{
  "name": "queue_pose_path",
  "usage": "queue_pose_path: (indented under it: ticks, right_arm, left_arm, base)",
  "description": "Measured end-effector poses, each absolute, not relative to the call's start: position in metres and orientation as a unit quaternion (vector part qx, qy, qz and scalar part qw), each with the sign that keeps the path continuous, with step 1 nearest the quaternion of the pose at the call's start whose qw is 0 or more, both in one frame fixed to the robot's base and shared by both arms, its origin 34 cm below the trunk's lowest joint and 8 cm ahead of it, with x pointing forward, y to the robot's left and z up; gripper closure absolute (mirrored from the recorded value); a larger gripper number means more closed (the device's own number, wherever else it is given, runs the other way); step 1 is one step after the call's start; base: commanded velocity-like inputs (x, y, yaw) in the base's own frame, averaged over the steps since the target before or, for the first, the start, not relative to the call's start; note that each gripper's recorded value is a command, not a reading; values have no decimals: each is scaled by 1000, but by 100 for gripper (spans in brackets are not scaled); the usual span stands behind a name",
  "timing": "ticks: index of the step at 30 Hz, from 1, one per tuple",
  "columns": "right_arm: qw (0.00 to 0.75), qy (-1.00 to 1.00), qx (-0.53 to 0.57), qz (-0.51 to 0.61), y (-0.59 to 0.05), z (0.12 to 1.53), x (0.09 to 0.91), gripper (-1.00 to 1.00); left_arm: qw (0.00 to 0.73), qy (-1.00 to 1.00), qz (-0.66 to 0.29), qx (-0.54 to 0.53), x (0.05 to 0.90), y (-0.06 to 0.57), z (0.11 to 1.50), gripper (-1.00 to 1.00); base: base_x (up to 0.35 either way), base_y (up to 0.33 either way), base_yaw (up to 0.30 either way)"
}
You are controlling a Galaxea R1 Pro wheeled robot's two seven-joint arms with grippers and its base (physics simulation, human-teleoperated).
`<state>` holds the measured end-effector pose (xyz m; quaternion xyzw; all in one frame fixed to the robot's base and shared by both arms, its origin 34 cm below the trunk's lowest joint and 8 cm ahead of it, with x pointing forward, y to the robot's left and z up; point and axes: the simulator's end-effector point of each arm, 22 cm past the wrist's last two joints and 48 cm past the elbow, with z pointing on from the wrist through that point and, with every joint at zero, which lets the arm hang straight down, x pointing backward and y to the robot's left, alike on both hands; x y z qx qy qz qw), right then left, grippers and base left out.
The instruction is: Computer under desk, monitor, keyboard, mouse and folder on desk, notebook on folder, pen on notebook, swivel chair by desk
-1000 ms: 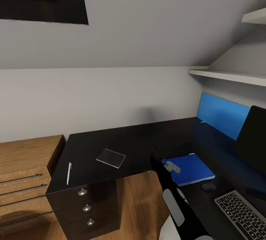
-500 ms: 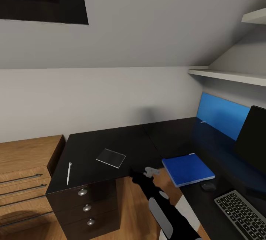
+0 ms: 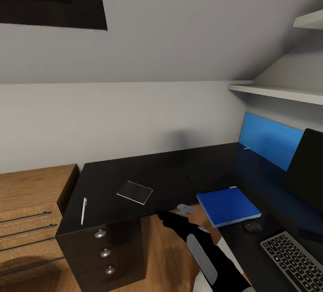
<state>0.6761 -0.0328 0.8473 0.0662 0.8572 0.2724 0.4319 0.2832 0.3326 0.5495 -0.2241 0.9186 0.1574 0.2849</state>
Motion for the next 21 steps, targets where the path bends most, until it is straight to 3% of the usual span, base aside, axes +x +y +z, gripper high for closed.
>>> queue_pose_path:
  ticks: [6,12,21]
  right_arm:
    - [359,888,77,277,-37,830,660,-100]
    - [441,895,22,56,-77,869,672,-100]
    - [483,875,1,27,-62,891,665,-100]
  left_arm:
    - [285,918,158,-225,283,333,550,-100]
    - [285,918,158,-224,283,333,550,-100]
    - [285,919,158,-224,283,333,550,-100]
  base:
    - [0,0,0]
    - [0,0,0]
    - [0,0,0]
